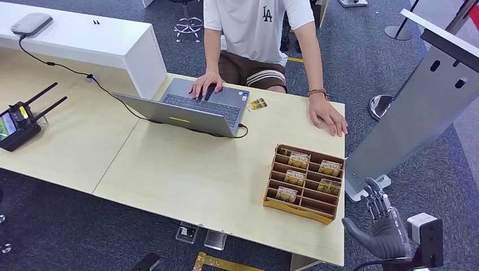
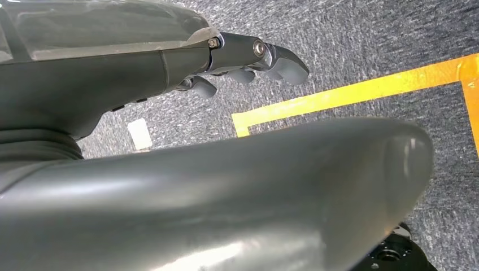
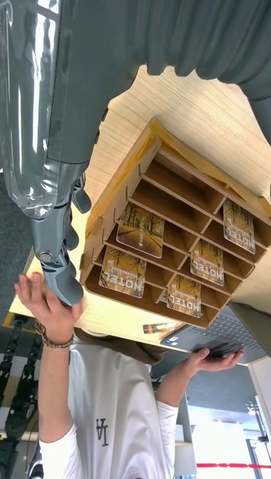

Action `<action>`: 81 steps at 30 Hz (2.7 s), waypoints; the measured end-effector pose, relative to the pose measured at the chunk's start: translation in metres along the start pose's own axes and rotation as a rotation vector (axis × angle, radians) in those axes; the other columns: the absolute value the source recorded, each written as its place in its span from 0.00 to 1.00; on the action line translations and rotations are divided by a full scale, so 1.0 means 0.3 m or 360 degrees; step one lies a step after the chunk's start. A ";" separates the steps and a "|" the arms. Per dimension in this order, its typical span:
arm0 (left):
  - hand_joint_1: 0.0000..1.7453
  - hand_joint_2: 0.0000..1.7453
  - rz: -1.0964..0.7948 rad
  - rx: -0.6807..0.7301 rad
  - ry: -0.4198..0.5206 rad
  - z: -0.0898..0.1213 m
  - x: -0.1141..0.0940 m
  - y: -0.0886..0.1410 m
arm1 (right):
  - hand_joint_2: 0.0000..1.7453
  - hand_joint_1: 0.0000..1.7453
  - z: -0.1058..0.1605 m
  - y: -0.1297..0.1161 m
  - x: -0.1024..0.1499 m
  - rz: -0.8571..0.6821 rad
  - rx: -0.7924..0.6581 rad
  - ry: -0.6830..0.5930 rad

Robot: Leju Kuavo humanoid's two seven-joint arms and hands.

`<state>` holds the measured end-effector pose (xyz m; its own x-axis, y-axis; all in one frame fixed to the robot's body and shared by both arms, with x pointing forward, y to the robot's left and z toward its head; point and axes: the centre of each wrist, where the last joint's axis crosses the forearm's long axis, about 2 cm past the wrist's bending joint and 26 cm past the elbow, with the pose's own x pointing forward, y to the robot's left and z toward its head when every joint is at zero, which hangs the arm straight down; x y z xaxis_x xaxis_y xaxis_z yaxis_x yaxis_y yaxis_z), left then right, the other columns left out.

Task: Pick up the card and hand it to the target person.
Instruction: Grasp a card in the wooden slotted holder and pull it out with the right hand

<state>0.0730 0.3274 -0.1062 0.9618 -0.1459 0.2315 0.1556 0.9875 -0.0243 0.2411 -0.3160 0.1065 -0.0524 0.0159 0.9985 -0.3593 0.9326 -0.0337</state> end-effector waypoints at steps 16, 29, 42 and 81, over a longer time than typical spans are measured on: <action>0.00 0.00 0.0000 -0.0004 -0.0031 0.000 0.001 -0.001 | 1.00 0.00 -0.024 0.012 0.102 0.1042 -0.0261 -0.0026; 0.00 0.00 -0.0001 -0.0009 -0.0026 0.000 0.002 -0.002 | 1.00 0.00 -0.067 0.175 0.265 0.1997 -0.0425 -0.0217; 0.00 0.00 -0.0022 -0.0014 -0.0042 -0.001 0.008 -0.004 | 1.00 1.00 -0.112 0.321 0.300 0.2224 -0.0270 -0.0092; 0.00 0.00 -0.0077 -0.0065 -0.0030 -0.007 0.091 -0.020 | 1.00 0.30 -0.294 0.388 0.182 0.2316 -0.0122 0.0310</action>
<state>0.0987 0.3173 -0.1017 0.9487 -0.1916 0.2515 0.2110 0.9761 -0.0522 0.2785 -0.1750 0.1608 -0.1907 0.9786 0.0772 -0.0514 0.0686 -0.9963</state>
